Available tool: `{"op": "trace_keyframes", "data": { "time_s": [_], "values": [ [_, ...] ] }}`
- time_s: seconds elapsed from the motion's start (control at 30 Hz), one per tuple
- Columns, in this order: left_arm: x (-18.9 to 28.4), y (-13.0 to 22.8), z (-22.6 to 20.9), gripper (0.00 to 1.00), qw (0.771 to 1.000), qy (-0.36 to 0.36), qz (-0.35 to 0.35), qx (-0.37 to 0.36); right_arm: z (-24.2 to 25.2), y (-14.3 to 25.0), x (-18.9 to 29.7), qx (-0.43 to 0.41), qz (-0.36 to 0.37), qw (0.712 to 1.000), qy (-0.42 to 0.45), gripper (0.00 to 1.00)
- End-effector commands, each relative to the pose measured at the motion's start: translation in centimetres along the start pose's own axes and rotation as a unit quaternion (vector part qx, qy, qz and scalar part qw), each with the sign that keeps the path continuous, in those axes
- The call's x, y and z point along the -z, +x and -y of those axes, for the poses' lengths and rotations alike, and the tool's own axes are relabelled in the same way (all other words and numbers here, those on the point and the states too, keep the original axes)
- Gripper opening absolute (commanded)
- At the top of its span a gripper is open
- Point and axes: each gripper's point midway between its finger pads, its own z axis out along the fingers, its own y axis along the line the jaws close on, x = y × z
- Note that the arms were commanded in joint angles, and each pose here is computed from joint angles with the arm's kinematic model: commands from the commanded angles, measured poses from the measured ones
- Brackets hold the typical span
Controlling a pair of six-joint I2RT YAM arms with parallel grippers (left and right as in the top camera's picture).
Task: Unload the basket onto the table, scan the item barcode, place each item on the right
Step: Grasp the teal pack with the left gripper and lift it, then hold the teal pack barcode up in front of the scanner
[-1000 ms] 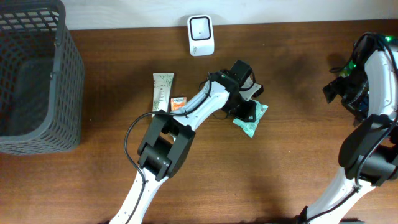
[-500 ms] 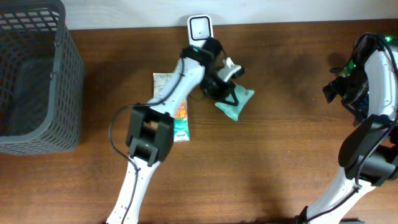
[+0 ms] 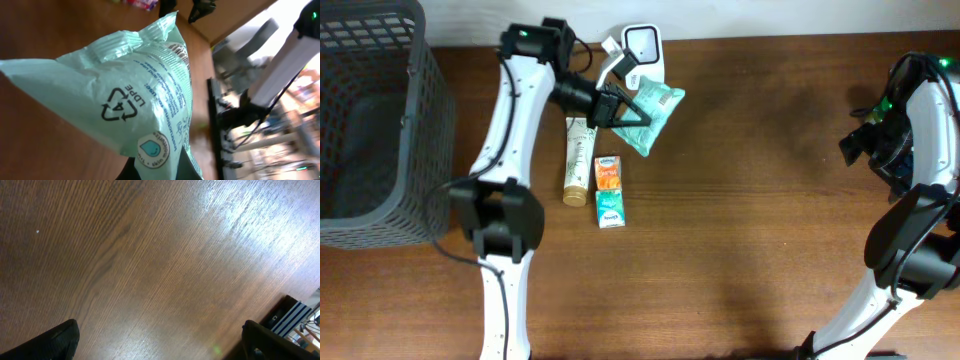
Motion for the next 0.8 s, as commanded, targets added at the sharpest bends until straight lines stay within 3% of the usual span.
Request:
{"op": "trace_keyframes", "data": {
  "time_s": [0.0, 0.13, 0.53, 0.63, 0.77],
  "values": [
    [2.6, -4.1, 5.0, 0.00, 0.987, -0.051, 0.012, -0.153, 0.0, -0.3, 0.7, -0.006, 0.009, 1.000, -0.007, 0.99],
    [4.0, -6.1, 6.4, 0.00, 0.974, -0.077, 0.031, -0.212, 0.0, -0.3, 0.7, -0.006, 0.009, 1.000, -0.007, 0.99],
    [4.3, -6.2, 6.9, 0.00, 0.972, -0.084, 0.029, -0.219, 0.0, -0.3, 0.7, -0.006, 0.009, 1.000, -0.007, 0.99],
    [4.4, -5.1, 4.6, 0.00, 0.983, -0.128, 0.000, -0.132, 0.0, -0.3, 0.7, -0.006, 0.009, 1.000, -0.007, 0.99],
    [2.3, -2.8, 2.5, 0.00, 0.993, -0.116, -0.021, -0.019, 0.0, -0.3, 0.7, -0.006, 0.009, 1.000, -0.007, 0.99]
  ]
}}
